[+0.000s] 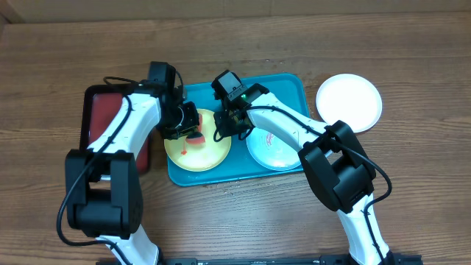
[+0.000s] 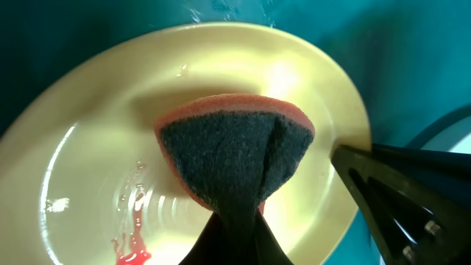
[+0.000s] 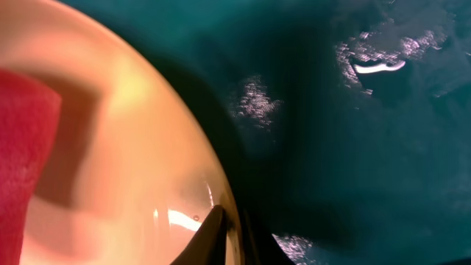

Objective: Clean dirty plates on tray and stack at the side
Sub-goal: 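Scrub the yellow plate with the sponge in the left gripper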

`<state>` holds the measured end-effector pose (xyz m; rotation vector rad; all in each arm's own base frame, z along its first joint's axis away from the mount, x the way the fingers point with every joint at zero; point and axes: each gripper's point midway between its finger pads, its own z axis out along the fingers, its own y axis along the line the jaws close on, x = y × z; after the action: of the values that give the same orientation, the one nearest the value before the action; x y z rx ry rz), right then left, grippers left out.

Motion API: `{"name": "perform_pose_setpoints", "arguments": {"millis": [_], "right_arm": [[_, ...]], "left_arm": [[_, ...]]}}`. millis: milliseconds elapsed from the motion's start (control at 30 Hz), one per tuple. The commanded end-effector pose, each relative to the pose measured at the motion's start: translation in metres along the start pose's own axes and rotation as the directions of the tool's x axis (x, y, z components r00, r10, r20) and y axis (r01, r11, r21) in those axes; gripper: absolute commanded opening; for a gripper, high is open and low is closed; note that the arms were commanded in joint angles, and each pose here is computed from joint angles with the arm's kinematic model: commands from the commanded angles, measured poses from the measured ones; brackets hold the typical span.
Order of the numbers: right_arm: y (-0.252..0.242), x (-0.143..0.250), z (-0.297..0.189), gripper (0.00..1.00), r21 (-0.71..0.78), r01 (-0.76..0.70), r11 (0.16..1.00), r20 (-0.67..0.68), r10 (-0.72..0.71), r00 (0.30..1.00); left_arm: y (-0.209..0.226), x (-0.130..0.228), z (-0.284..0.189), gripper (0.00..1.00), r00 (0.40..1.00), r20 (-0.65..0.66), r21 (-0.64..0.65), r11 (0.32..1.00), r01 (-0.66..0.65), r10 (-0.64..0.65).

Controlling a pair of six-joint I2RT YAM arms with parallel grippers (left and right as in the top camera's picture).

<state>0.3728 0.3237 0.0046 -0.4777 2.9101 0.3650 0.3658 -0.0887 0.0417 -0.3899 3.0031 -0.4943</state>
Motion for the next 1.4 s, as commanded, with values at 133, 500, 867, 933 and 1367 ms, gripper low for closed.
{"name": "perform_pose_setpoints", "arguments": {"millis": [133, 500, 867, 933, 1367], "right_arm": [[-0.062, 0.018, 0.018, 0.12, 0.282, -0.121, 0.952, -0.006, 0.128, 0.992], [-0.049, 0.02, 0.021, 0.7, 0.202, -0.115, 0.973, -0.037, 0.125, 0.991], [-0.044, 0.018, 0.023, 0.55, 0.175, -0.108, 0.979, -0.035, 0.116, 0.993], [-0.037, 0.018, 0.024, 0.47, 0.132, -0.061, 0.989, -0.048, 0.068, 0.996], [-0.029, 0.014, 0.025, 0.04, 0.089, -0.029, 0.996, -0.043, 0.033, 0.999]], "left_arm": [[-0.004, 0.003, 0.01, 0.04, 0.999, -0.02, 0.006, 1.0, -0.031, 0.031], [-0.008, -0.002, 0.011, 0.05, 0.999, 0.004, 0.013, 0.999, -0.043, 0.043], [-0.008, -0.001, 0.015, 0.07, 0.998, 0.01, -0.006, 0.998, -0.056, 0.056], [-0.003, -0.002, 0.015, 0.05, 0.999, 0.013, -0.033, 0.998, -0.051, 0.052], [0.004, 0.009, 0.02, 0.04, 1.0, -0.011, -0.065, 0.998, -0.017, 0.016]]}}
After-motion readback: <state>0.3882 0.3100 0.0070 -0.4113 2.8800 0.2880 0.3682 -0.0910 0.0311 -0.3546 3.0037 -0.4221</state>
